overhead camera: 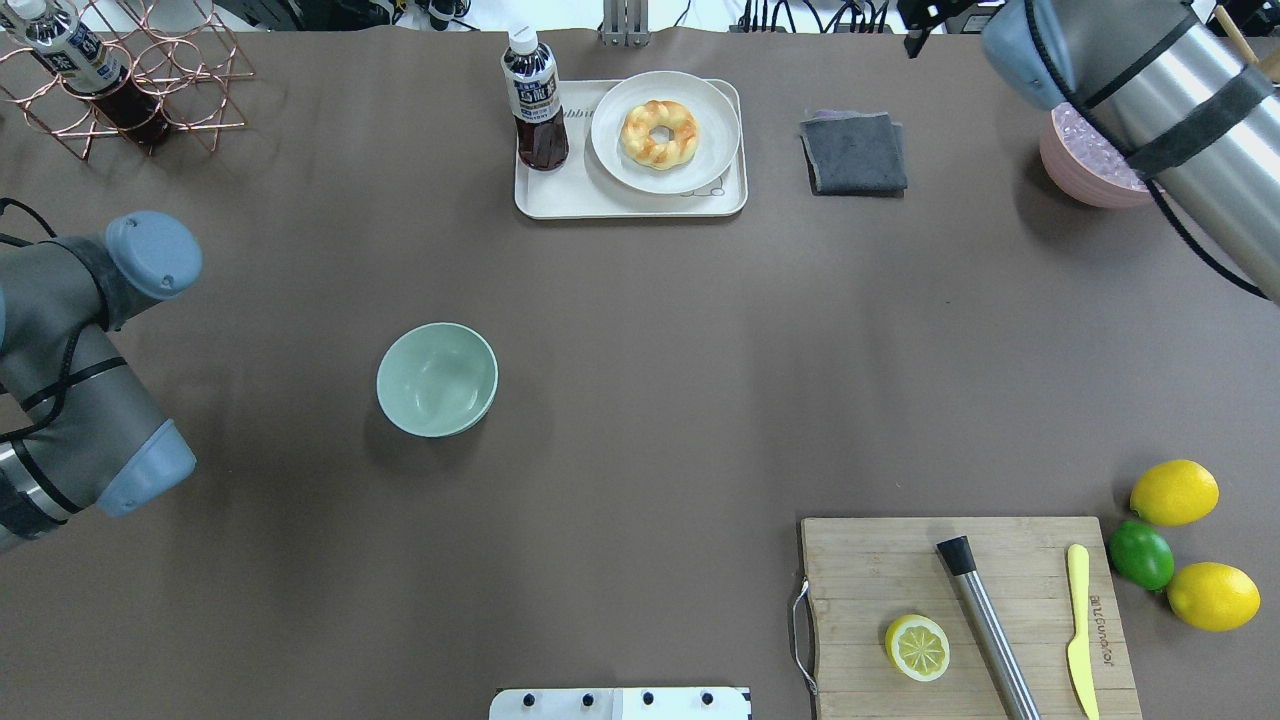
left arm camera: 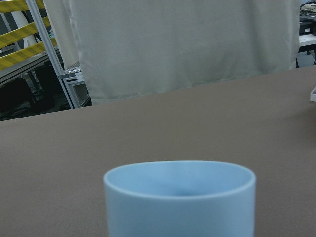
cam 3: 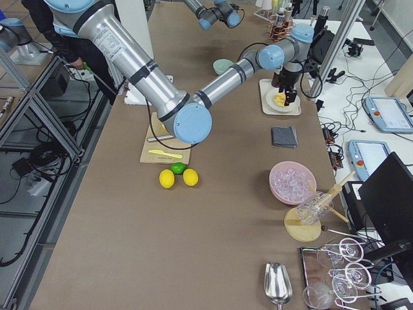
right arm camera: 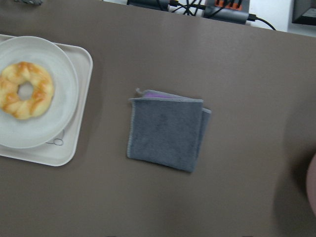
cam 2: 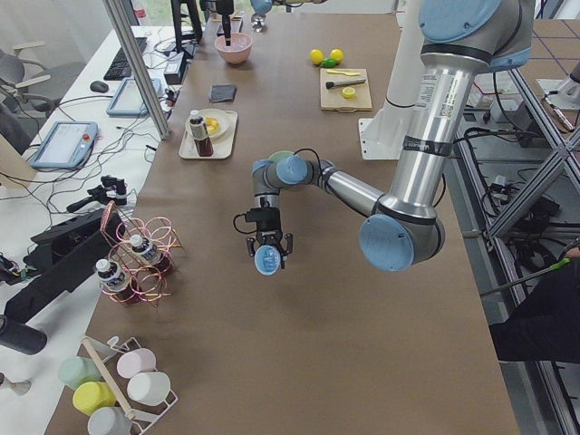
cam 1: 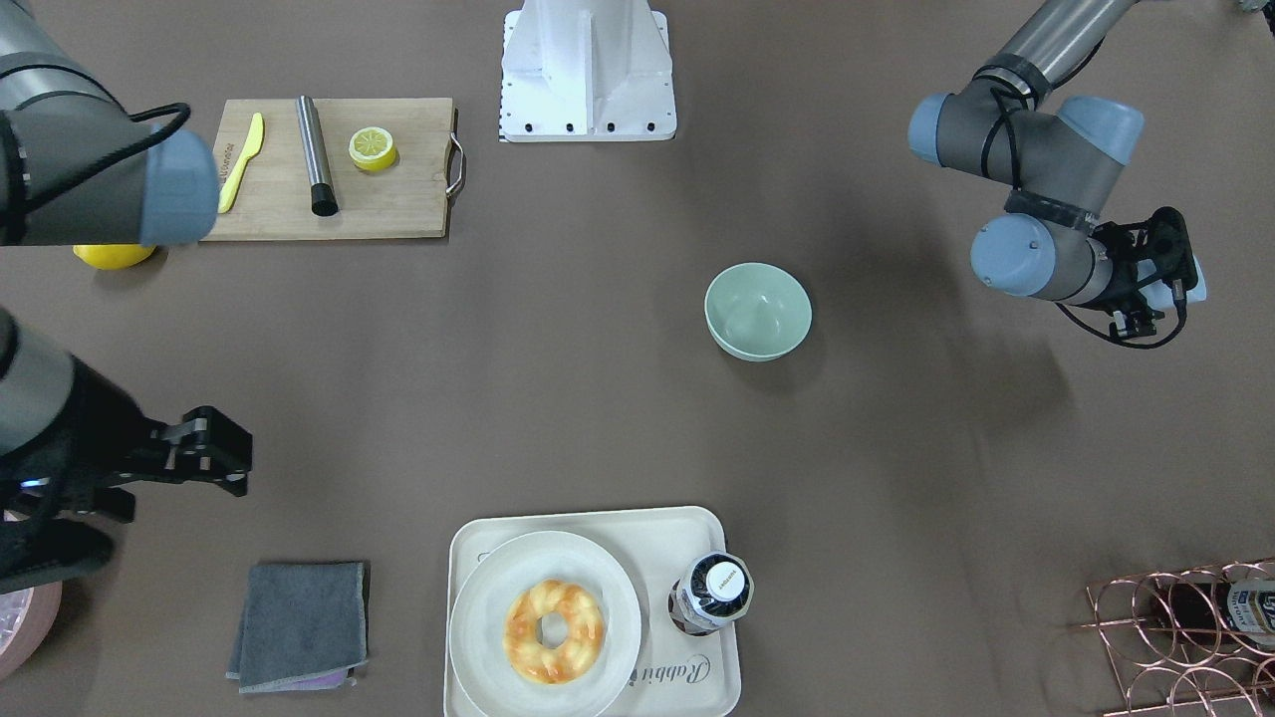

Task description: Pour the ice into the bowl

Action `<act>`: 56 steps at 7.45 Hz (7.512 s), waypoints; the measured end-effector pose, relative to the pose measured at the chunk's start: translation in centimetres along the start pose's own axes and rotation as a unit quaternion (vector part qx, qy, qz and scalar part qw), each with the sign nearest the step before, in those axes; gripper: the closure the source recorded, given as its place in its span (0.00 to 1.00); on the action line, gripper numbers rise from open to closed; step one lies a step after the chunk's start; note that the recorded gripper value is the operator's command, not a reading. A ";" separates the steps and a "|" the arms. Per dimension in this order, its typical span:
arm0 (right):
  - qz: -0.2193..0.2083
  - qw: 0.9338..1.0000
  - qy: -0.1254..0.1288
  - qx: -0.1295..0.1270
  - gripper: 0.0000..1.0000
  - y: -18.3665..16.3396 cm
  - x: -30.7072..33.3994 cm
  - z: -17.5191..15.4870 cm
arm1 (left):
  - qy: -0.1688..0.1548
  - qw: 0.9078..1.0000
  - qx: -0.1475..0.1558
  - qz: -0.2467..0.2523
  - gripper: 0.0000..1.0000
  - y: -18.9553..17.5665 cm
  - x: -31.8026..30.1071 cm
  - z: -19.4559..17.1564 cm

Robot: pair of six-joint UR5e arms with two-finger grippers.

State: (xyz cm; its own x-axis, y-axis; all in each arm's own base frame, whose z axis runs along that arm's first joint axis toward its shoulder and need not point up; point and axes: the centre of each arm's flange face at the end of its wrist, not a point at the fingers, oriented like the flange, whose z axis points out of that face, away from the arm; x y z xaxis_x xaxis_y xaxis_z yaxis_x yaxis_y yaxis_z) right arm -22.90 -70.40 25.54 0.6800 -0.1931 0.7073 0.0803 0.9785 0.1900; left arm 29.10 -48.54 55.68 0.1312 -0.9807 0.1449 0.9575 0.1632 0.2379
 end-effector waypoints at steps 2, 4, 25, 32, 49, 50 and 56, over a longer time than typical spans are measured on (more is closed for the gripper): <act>0.006 1.000 -0.012 -0.009 0.02 2.5 10.2 -0.3 | 0.038 0.999 -0.028 0.004 0.49 0.2 0.7 -6.7; 0.028 0.999 -0.010 -0.013 0.01 7.2 19.4 0.1 | 0.085 0.994 -0.061 0.015 0.49 1.8 0.9 -14.8; 0.106 0.994 0.036 0.008 0.01 25.6 40.2 2.2 | 0.278 0.865 -0.417 0.019 0.48 14.6 -7.9 -37.2; 0.101 0.994 0.036 0.011 0.01 25.4 39.7 2.0 | 0.259 0.807 -0.530 -0.034 0.48 15.4 -9.8 -35.4; 0.090 0.995 0.036 0.010 0.01 24.4 38.7 2.2 | 0.259 0.741 -0.602 -0.148 0.48 7.8 -4.3 -31.7; 0.090 0.995 0.036 0.010 0.01 24.4 38.7 2.2 | 0.256 0.761 -0.579 -0.143 0.48 4.8 -2.8 -31.2; 0.091 0.995 0.036 0.010 0.01 24.3 38.6 2.1 | 0.228 0.882 -0.384 -0.153 0.48 -9.9 4.1 -20.4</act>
State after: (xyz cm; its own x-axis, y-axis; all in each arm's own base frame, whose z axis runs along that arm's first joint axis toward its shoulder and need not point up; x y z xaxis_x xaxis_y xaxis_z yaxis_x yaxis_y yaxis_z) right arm 3.74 -54.19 58.87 0.7331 -0.0071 0.6801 -0.0631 0.9949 0.0784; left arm 25.36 -56.34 34.33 -0.2410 -0.9360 -0.2566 0.8350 -0.0652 -0.5464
